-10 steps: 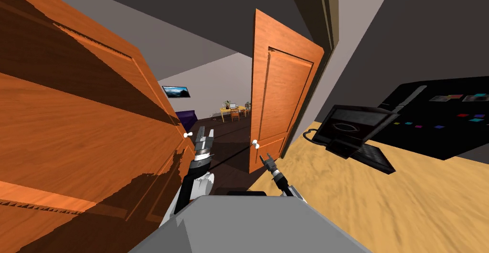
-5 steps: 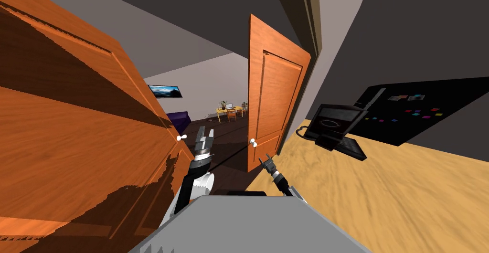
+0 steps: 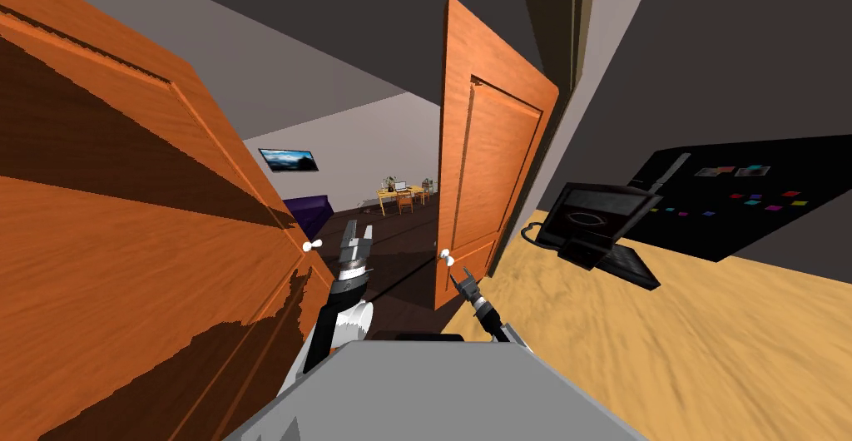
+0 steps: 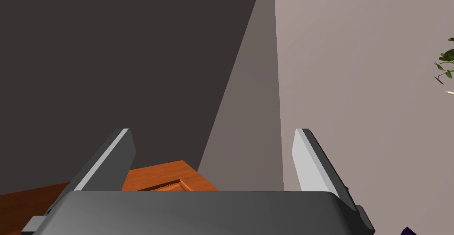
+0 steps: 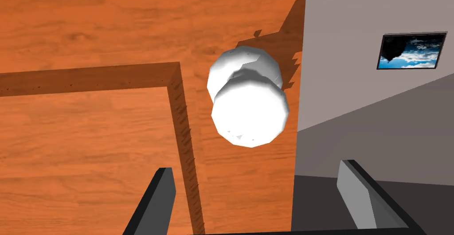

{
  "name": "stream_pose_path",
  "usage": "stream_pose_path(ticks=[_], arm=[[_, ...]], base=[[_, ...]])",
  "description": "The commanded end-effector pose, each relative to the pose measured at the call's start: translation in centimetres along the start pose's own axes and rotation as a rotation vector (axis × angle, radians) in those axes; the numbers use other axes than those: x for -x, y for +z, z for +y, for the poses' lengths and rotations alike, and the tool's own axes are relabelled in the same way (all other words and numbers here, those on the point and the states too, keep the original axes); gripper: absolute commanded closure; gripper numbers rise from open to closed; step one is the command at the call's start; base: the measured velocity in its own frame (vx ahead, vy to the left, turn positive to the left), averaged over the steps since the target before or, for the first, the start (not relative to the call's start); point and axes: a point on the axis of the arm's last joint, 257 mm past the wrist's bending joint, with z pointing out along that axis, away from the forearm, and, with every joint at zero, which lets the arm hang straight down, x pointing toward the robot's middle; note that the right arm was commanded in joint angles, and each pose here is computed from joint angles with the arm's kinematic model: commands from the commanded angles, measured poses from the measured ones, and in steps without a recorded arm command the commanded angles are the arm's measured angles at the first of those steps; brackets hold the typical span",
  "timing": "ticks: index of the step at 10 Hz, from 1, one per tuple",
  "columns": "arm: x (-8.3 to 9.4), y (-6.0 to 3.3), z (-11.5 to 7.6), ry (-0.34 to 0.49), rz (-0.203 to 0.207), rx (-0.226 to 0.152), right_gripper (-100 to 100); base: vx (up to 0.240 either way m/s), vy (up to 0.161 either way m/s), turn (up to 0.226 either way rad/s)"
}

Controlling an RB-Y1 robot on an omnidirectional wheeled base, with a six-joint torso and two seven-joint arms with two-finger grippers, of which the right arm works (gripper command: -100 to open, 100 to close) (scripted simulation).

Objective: Push the door open

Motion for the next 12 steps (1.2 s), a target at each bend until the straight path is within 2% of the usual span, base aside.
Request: stream_pose_path(ticks=[1, 4, 5, 10, 12], arm=[[0.0, 0.21, 0.02, -0.001, 0.0, -0.005, -100], [0.03, 0.37, 0.04, -0.001, -0.001, -0.009, -100], [0.03, 0.37, 0.04, -0.001, -0.001, -0.009, 100], [0.03, 0.37, 0.04, -0.001, -0.001, -0.009, 100], [-0.08, 0.27, -0.39, 0.049, 0.0, -0.024, 100]], base=[[0.213, 0.067, 0.05], [0.159, 0.085, 0.016], [-0.009, -0.006, -0.002], [-0.016, -0.01, 0.002], [0.008, 0.002, 0.041]])
